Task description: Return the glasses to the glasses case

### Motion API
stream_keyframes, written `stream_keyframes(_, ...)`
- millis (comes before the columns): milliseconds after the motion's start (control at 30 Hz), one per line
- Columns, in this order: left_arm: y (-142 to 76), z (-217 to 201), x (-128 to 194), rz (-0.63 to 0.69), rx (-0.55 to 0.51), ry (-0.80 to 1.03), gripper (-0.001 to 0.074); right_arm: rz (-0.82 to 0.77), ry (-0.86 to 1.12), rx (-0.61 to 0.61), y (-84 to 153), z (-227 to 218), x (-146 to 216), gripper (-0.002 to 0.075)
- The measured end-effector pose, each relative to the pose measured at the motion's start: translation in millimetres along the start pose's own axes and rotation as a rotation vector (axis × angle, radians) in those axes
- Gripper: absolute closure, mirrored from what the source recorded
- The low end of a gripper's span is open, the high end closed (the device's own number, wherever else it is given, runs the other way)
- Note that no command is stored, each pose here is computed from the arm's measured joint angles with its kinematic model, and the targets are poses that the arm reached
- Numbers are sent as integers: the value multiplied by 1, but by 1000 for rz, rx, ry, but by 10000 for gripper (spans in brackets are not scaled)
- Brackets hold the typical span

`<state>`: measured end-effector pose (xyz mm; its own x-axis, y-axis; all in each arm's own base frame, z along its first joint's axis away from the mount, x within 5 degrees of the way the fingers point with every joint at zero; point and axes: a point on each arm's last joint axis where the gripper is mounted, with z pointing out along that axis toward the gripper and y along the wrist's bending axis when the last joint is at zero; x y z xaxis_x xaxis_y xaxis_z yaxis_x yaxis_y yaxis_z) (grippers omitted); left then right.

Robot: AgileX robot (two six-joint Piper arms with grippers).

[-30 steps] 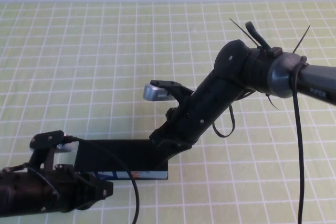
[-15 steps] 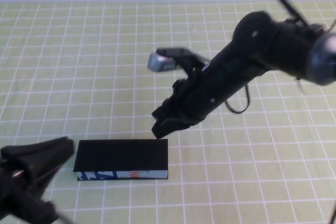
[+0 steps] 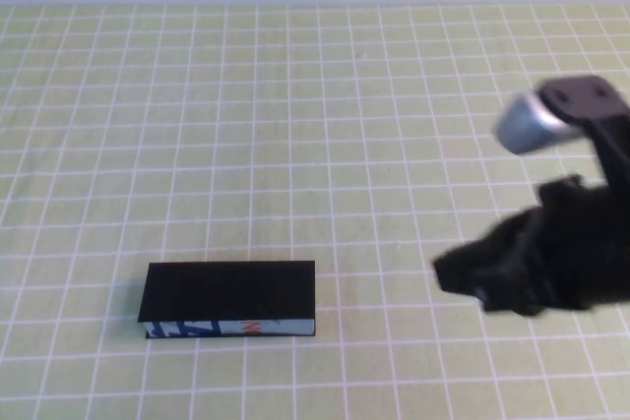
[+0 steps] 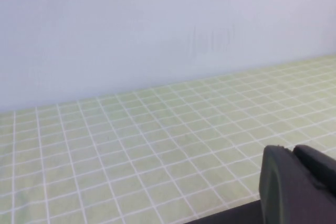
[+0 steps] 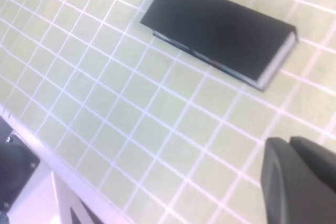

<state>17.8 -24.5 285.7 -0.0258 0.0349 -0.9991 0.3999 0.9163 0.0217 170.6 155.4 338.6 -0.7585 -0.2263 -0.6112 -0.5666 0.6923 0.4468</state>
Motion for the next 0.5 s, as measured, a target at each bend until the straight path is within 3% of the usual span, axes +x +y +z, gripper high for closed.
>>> stream_keyframes(300,14,25,53,-103,-102,-25,736,-61,-215,27,5,-68,69,742)
stream_keyframes(500,21,33,85,-147,-174,-37,736,-70,-437,34,-7,-79,104,742)
